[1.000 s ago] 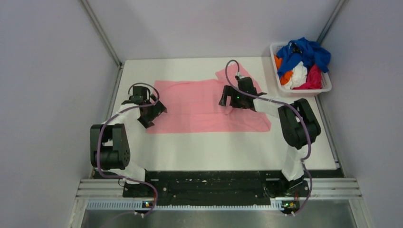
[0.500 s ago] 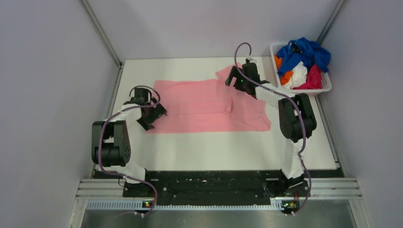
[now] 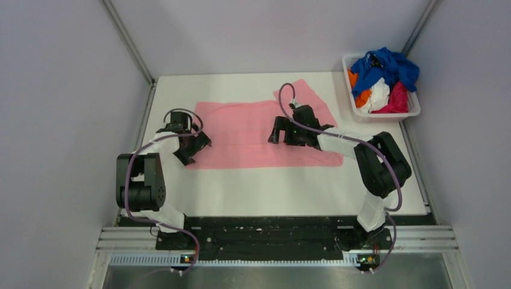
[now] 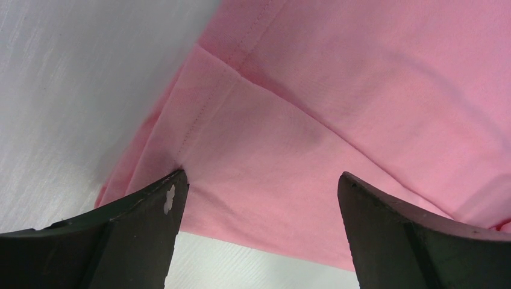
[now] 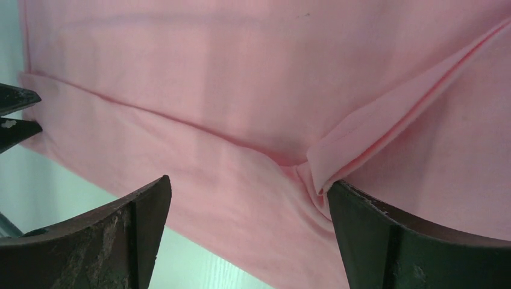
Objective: Fold and stack the t-shirts
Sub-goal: Fold the flattened tshirt in 1/3 of the way
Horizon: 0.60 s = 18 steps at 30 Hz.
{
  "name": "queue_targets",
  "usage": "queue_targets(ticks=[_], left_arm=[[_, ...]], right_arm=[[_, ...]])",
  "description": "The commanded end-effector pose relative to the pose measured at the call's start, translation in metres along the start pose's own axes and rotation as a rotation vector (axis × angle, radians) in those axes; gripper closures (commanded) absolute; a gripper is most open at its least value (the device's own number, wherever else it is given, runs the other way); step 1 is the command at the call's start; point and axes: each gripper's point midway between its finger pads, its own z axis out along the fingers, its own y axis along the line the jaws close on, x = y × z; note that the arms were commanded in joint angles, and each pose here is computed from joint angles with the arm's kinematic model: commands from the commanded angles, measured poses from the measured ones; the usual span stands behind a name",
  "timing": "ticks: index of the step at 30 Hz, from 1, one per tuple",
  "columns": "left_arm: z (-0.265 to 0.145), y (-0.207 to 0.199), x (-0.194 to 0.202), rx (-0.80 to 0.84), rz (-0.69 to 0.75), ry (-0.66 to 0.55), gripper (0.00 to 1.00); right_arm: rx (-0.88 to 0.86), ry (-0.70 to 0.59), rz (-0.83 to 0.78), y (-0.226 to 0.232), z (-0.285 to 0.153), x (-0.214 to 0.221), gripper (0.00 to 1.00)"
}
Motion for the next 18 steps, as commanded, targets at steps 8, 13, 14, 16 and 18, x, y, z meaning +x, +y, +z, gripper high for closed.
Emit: queue_targets(ticks=[8,13,14,16,18], left_arm=[[-0.005,0.005,-0.002,-0.007,0.016,-0.03,0.01],[-0.009,0.011,-0.005,-0.037,0.012,-0.058,0.01],[-0.011,0.011,-0.006,-0.037,0.014,-0.06,0.01],[-0.016,0.011,-0.009,-0.045,0.015,-0.074,0.01],[-0.023,0.011,-0.015,-0.053,0.015,-0.096,0.01]], right_arm=[[0.0,-0.18,-0.043,0.015,0.048,-0.077,0.01],[0.058,-0.28,0.054,0.016,0.049,-0.113,0.01],[0.1,-0.303,0.076,0.011,0.043,-0.121,0.01],[0.186,-0.321,0.093,0.0,0.027,-0.128,0.01],[0.246,-0.324,0.064,-0.007,0.01,-0.132,0.01]])
